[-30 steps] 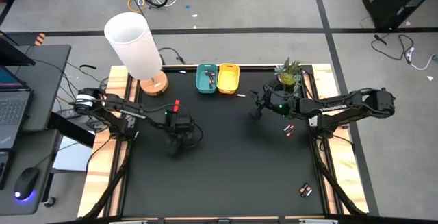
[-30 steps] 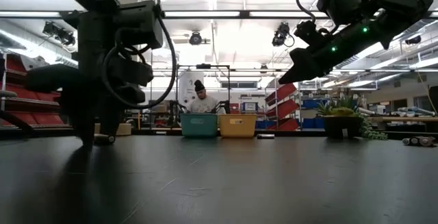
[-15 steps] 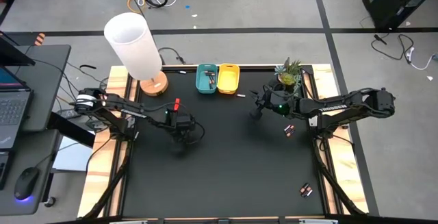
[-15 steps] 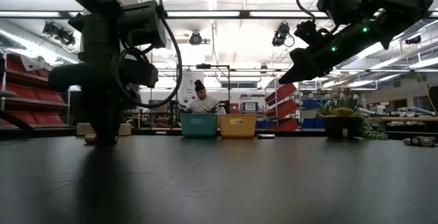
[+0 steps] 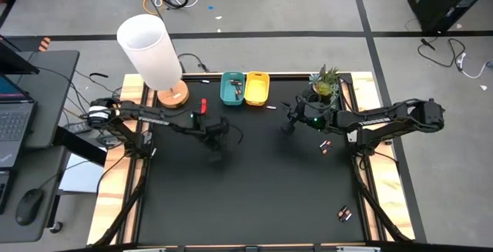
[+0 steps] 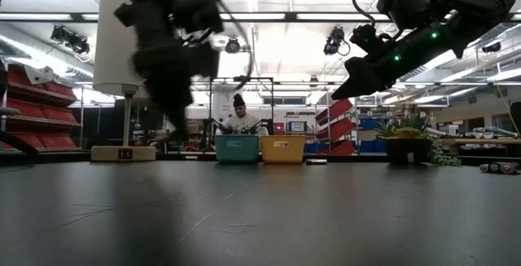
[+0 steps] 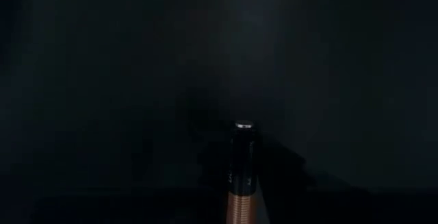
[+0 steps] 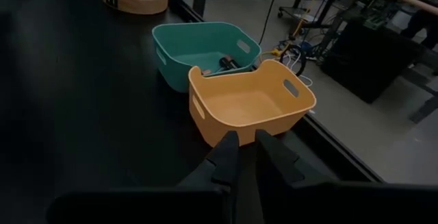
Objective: Sort batteries
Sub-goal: Put the gold black battery into the blue bin
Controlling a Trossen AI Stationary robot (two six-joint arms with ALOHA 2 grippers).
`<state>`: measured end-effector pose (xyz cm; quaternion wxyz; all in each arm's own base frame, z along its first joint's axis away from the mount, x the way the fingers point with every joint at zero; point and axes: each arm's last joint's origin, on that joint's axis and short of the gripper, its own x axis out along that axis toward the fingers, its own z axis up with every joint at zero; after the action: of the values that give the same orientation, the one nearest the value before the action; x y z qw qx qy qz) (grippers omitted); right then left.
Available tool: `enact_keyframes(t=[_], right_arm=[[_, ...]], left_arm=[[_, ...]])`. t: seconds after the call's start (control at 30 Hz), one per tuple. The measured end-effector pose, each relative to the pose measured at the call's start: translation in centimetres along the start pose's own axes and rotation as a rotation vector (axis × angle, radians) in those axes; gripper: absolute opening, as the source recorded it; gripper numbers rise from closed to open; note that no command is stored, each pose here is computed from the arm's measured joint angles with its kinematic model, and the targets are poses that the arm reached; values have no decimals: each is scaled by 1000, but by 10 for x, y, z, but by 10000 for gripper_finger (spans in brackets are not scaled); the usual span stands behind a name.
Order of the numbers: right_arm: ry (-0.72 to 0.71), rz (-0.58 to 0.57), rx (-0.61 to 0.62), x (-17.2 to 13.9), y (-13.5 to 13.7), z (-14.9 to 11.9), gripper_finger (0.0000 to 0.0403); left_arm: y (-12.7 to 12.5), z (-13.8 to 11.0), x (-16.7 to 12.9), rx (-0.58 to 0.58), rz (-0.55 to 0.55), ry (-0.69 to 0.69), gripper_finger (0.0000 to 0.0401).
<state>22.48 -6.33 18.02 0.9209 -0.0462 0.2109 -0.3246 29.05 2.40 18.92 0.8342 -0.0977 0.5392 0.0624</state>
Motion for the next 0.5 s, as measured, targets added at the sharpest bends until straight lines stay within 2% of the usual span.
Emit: enact_keyframes(t=[0.1, 0.23, 0.5], right_arm=[[0, 0, 0, 0, 0, 0, 36], [0, 0, -1, 0, 0, 0, 33], [0, -1, -3, 0, 0, 0, 33]], left_arm=[[20, 21, -10, -22, 51, -115, 72], [58, 42, -24, -97, 168, -281, 72], [132, 53, -47, -287, 318, -500, 72]])
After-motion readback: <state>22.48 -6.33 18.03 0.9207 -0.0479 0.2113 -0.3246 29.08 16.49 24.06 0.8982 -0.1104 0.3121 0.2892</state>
